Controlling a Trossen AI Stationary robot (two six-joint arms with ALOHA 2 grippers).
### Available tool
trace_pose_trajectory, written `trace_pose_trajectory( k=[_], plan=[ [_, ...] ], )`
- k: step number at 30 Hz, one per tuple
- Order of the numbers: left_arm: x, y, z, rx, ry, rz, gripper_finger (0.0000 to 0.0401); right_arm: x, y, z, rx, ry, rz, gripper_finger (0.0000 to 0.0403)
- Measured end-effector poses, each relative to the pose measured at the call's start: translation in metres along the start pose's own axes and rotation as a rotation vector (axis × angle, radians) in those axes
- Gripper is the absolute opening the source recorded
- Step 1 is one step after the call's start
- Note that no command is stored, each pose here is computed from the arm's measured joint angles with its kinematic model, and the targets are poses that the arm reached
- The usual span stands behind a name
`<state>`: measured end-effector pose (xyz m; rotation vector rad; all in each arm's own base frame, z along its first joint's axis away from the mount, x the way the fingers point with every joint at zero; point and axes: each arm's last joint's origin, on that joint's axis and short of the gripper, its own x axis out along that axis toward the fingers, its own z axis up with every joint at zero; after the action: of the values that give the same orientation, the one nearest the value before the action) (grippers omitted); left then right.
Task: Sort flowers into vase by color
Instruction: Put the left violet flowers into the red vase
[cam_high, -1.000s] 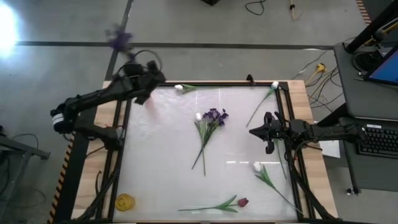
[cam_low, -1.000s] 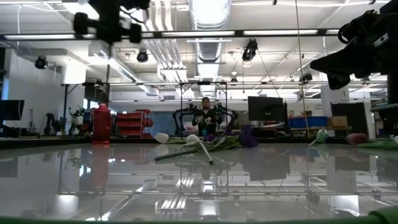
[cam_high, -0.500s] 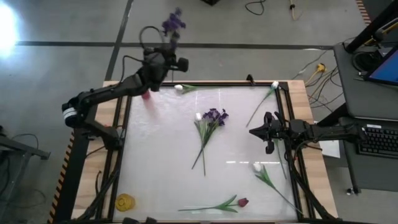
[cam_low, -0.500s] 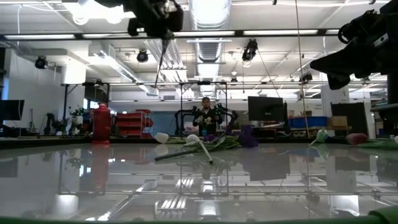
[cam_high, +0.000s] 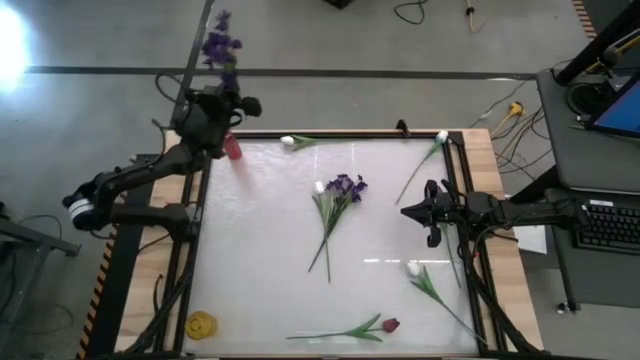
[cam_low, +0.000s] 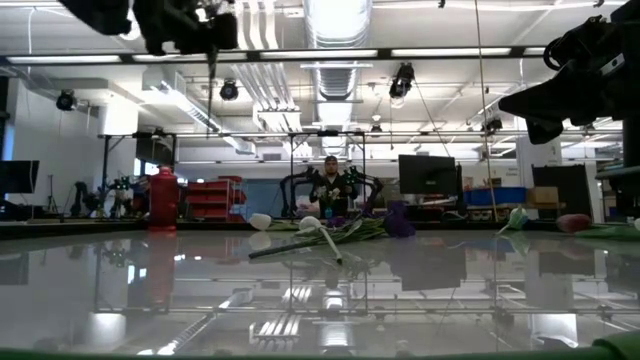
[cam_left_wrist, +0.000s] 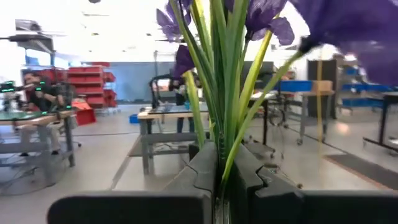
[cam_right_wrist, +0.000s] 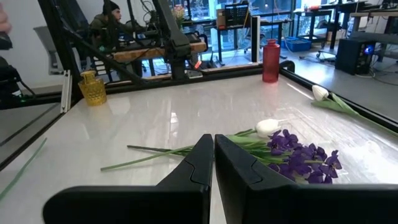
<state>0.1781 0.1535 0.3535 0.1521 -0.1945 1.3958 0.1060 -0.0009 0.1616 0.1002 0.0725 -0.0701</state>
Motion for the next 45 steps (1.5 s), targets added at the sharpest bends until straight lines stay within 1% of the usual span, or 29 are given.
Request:
trace_pose_trajectory(
  k=[3, 7, 12, 17, 20, 23, 31, 35, 39, 45],
  plan=[
    [-0.006, 0.012, -0.008, 0.028, 0.004, 0.026, 0.0, 0.0, 0.0, 0.0, 0.0, 0.0, 0.0, 0.0009],
    [-0.013, 0.022, -0.015, 0.075, 0.009, 0.041, 0.0, 0.0, 0.0, 0.0, -0.001, 0.0, 0.0, 0.0009],
    [-0.024, 0.032, -0.022, 0.085, 0.019, 0.092, 0.0, 0.0, 0.0, 0.0, 0.0, 0.0, 0.0, 0.0009],
    [-0.032, 0.039, -0.03, 0.055, -0.006, 0.113, 0.0, 0.0, 0.0, 0.0, -0.001, 0.0, 0.0, 0.0009],
    [-0.033, 0.041, -0.037, 0.029, -0.03, 0.133, 0.0, 0.0, 0.0, 0.0, 0.0, 0.0, 0.0, 0.0009],
    [-0.032, 0.042, -0.046, 0.041, -0.016, 0.164, 0.0, 0.0, 0.0, 0.0, 0.0, 0.0, -0.001, 0.0009],
    [-0.031, 0.042, -0.059, 0.053, 0.014, 0.171, 0.0, 0.0, 0.0, 0.0, 0.0, 0.0, 0.0, 0.0009],
    [-0.033, 0.044, -0.063, 0.042, 0.037, 0.243, 0.0, 0.0, 0.0, 0.0, 0.0, 0.0, -0.001, 0.0009],
    [-0.034, 0.046, -0.069, -0.013, 0.081, 0.326, 0.0, 0.0, 0.0, 0.0, 0.0, 0.0, 0.0, 0.0009],
    [-0.034, 0.044, -0.082, -0.023, 0.179, 0.322, 0.0, 0.0, 0.0, 0.0, 0.0, 0.0, -0.001, 0.0009]
  ],
)
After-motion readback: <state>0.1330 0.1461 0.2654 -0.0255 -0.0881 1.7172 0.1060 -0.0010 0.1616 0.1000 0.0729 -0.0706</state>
